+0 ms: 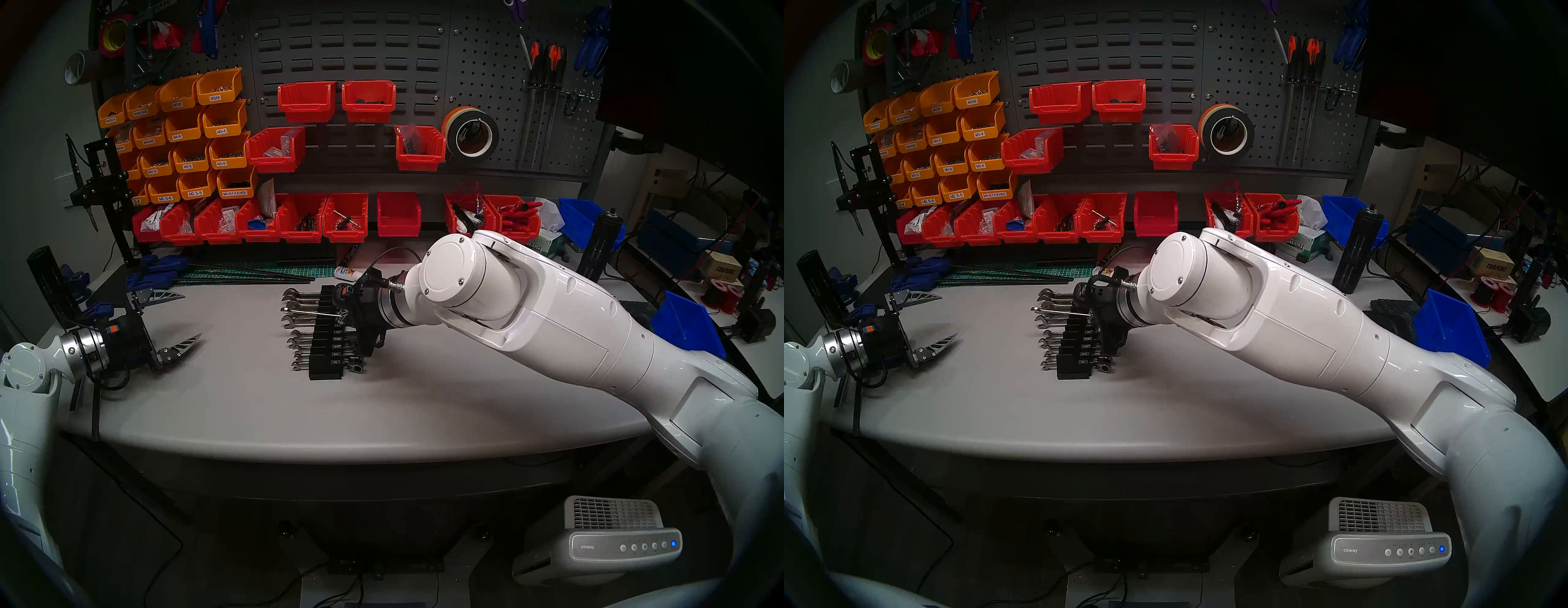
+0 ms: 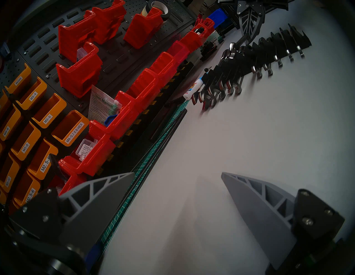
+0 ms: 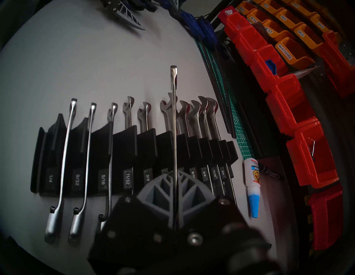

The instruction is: Put the wrenches on the table into the correct slot in the case

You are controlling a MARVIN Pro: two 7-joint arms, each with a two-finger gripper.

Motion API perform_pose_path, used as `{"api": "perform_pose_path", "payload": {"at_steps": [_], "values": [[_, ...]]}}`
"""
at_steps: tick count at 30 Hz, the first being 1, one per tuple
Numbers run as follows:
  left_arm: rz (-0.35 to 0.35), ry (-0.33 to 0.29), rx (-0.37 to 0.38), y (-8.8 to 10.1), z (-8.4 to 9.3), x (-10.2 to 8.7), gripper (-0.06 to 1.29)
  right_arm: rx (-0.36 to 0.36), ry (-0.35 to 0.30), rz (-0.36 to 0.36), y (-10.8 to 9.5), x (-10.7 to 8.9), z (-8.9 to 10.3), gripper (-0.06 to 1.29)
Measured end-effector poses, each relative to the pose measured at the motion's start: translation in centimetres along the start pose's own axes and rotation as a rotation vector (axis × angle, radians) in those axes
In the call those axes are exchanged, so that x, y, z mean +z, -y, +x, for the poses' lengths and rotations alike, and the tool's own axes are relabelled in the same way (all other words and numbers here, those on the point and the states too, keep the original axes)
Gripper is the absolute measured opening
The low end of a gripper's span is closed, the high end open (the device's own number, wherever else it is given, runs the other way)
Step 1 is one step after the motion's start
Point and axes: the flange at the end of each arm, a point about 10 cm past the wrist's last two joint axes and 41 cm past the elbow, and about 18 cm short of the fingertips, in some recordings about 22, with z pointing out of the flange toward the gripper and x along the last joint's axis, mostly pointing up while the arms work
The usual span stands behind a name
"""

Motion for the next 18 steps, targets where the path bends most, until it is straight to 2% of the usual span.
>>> {"api": "perform_pose_path", "payload": {"at_steps": [18], "values": [[0.000,0.000,0.000,0.00,0.00,0.00,1.24,0.020,0.021,0.003,-0.23,0.71,-0.85,-0.04]]}}
